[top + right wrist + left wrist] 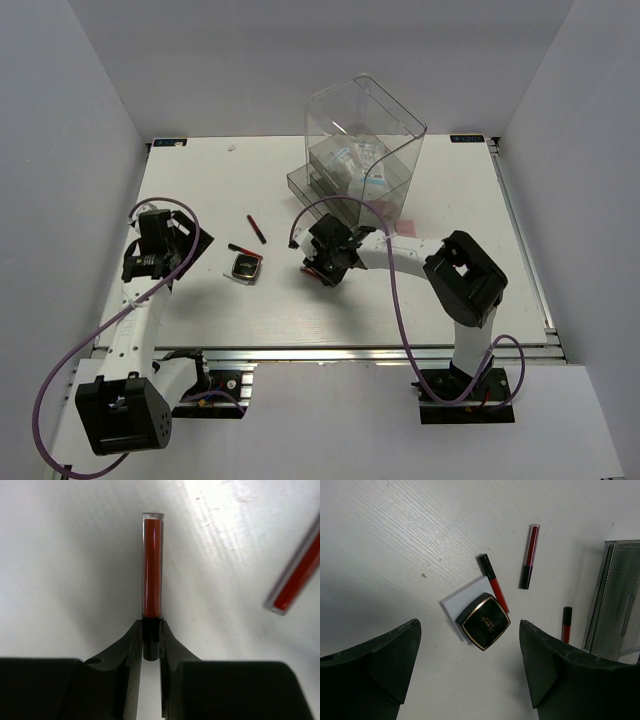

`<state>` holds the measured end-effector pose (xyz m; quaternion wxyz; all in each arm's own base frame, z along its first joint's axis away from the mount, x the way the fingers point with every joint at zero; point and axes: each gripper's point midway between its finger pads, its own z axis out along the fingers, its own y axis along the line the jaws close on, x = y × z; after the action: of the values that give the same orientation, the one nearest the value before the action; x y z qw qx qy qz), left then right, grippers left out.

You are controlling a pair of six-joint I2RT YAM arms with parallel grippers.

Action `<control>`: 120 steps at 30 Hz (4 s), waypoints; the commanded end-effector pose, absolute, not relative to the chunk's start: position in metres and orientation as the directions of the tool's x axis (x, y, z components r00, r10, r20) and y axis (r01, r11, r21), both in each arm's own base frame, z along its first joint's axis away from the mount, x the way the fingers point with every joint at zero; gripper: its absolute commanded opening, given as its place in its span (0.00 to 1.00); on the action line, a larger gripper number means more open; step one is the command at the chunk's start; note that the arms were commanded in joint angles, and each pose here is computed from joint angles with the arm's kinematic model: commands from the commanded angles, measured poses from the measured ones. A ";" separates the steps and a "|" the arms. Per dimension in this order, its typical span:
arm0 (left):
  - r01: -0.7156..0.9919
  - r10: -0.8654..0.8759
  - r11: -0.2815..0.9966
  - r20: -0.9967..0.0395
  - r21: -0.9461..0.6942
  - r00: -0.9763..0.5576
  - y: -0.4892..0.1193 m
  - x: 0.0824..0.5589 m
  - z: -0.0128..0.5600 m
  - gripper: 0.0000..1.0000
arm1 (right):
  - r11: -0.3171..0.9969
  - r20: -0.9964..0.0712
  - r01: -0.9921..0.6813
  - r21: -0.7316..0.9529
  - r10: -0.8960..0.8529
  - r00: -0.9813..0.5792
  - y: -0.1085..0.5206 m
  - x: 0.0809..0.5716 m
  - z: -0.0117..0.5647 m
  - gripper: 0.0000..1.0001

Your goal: Organize the makeup

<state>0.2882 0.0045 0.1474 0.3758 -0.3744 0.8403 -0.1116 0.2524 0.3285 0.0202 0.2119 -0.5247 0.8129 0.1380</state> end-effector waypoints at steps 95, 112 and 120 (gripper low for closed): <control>-0.667 -0.682 0.729 -0.248 -0.154 -0.688 -0.046 0.391 0.030 0.08 | 0.465 -0.929 -0.876 -0.131 -0.366 -0.055 0.328 0.331 0.254 0.89; -0.347 -0.736 0.569 -0.274 -0.745 -0.619 -0.140 0.452 0.197 0.00 | 0.147 -0.977 -0.982 -0.121 -0.194 0.091 0.324 0.272 0.301 0.76; -0.173 -0.683 0.533 -0.300 -0.828 -0.666 -0.200 0.479 0.236 0.00 | 0.201 -0.987 -0.979 -0.040 -0.158 0.008 0.293 0.282 0.312 0.00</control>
<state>0.4634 -0.1757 0.1925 0.2815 -0.2975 0.8425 -0.3499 0.2914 0.3000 0.2870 0.4953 -0.4927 0.6025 0.3860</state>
